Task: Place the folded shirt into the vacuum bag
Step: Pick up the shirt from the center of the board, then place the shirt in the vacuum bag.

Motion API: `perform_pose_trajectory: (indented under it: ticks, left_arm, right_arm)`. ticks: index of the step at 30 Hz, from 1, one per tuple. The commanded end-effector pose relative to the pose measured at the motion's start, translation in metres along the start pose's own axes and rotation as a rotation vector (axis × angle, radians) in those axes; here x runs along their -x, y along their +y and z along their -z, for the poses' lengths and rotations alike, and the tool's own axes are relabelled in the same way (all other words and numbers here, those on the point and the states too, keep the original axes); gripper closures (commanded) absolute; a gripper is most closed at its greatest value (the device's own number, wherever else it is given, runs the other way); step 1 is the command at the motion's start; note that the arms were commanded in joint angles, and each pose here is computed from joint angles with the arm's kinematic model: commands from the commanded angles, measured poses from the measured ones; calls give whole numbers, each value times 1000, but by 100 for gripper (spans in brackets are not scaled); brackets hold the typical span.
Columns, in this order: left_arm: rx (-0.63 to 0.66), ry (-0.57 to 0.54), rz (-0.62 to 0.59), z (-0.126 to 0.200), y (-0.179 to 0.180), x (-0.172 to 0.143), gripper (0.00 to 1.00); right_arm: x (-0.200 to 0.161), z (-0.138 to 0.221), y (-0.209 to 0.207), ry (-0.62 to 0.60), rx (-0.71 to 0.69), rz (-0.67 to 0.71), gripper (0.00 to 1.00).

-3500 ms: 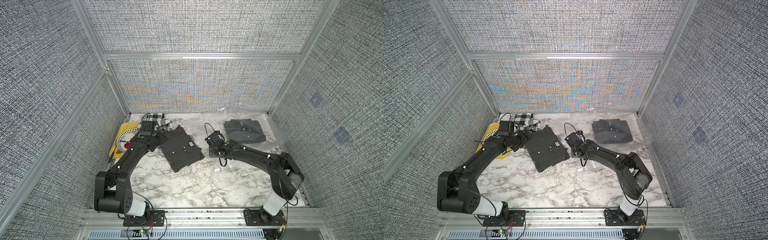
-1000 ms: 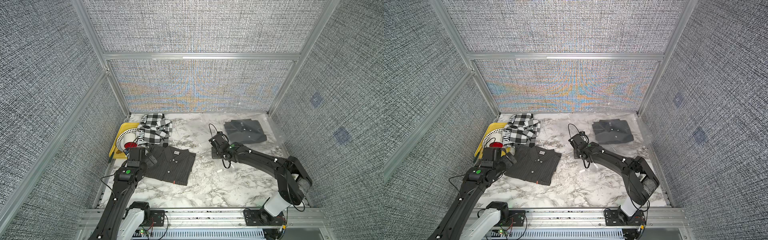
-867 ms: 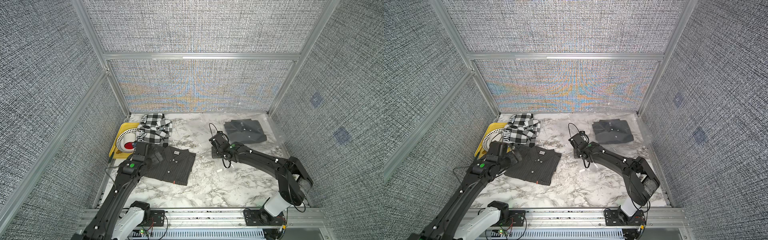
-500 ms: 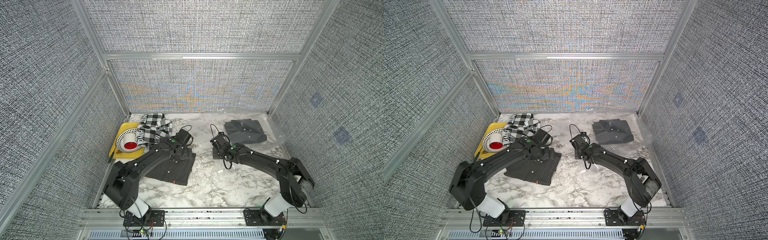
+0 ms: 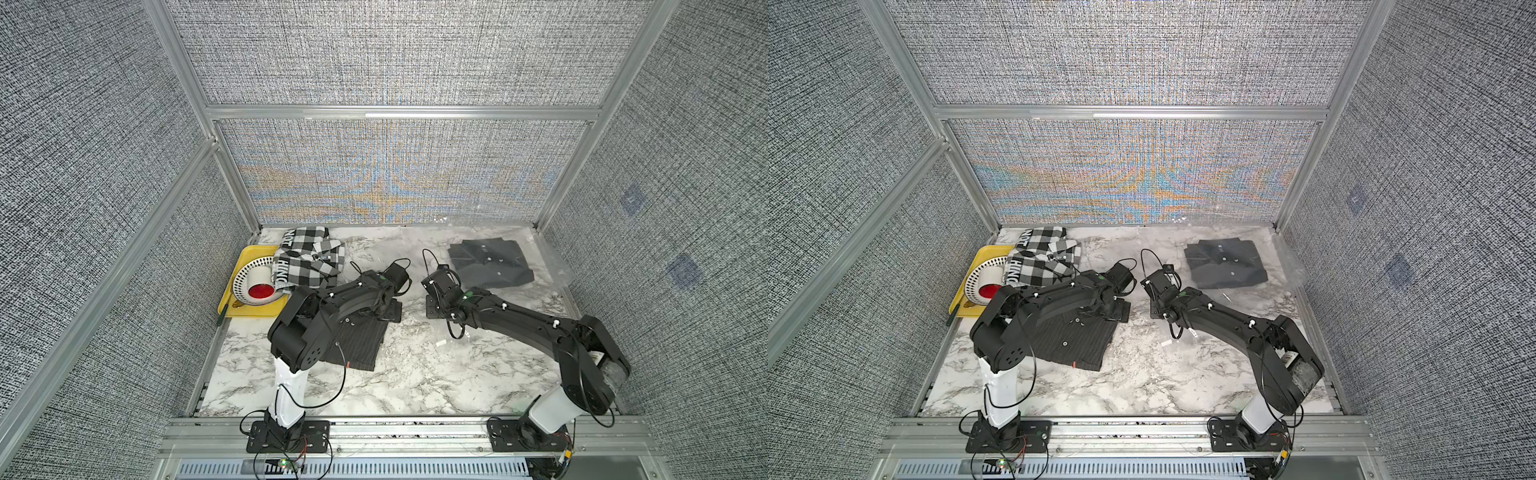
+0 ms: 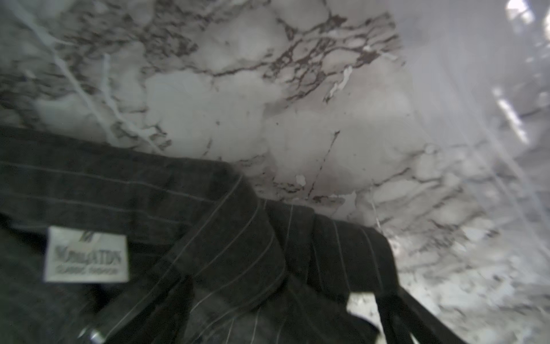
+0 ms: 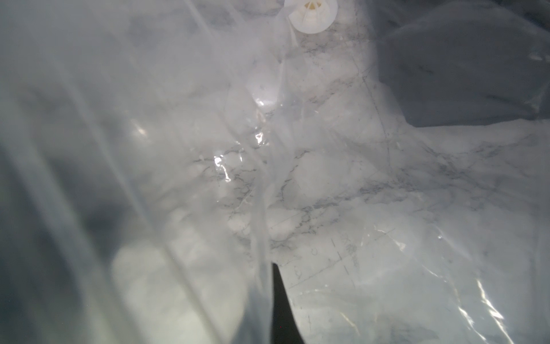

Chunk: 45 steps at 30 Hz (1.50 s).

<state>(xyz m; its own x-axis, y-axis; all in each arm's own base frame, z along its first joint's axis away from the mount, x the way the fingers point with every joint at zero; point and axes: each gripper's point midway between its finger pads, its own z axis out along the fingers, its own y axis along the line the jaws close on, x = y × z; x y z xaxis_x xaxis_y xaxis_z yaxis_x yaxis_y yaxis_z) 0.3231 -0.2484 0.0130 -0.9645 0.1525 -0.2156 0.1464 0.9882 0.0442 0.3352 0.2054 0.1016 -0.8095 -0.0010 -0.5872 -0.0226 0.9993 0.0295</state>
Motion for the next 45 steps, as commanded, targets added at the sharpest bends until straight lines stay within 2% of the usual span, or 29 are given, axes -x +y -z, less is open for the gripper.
perform_pose_trajectory:
  ticks: [1, 2, 3, 4, 6, 9, 10, 11, 19, 23, 29, 32, 36, 41, 43, 45]
  left_arm:
    - [24, 17, 11, -20, 1, -3, 15]
    - [30, 17, 18, -24, 2, -3, 24]
    - [35, 18, 24, -26, 3, -3, 28]
    - [34, 14, 30, -26, 3, -2, 36]
    - [30, -7, 51, -22, 5, 1, 58]
    - [-7, -49, 97, -6, 7, 8, 97]
    - [-26, -47, 113, -5, 7, 7, 100]
    - [-76, -76, 128, 10, 4, 14, 100]
    - [-402, -142, 238, 69, -15, 37, 100]
    - [-600, -140, 290, 87, -37, 50, 100]
    - [-808, -150, 388, 99, -54, 76, 100]
    - [-864, -170, 450, 99, -53, 90, 100]
    - [-871, -163, 535, 79, -48, 103, 100]
    - [-1000, -157, 635, 68, -55, 126, 100]
    - [-999, -169, 660, 65, -54, 133, 100]
    - [-949, -161, 696, 44, -50, 132, 100]
  right_arm:
    - [3, 2, 0, -15, 2, -6, 100]
    - [2, 2, 0, -15, 6, -6, 100]
    - [1, 1, 0, -13, 7, -7, 100]
    - [0, 0, 0, -9, 9, -5, 100]
    - [-4, -2, 2, -2, 19, -8, 100]
    - [-10, -6, 4, 7, 29, -13, 100]
    - [-12, -6, 5, 8, 33, -15, 100]
    - [-14, -7, 7, 11, 38, -18, 100]
    - [-18, -8, 20, 7, 47, -27, 100]
    - [-17, -4, 28, -11, 50, -44, 100]
    - [-19, 1, 35, -19, 73, -69, 100]
    - [-22, 3, 37, -19, 78, -73, 100]
    - [-27, 4, 38, -16, 80, -76, 100]
    - [-37, 5, 38, -6, 71, -69, 100]
    - [-40, 5, 38, -3, 71, -72, 100]
    - [-42, 5, 39, -3, 69, -66, 100]
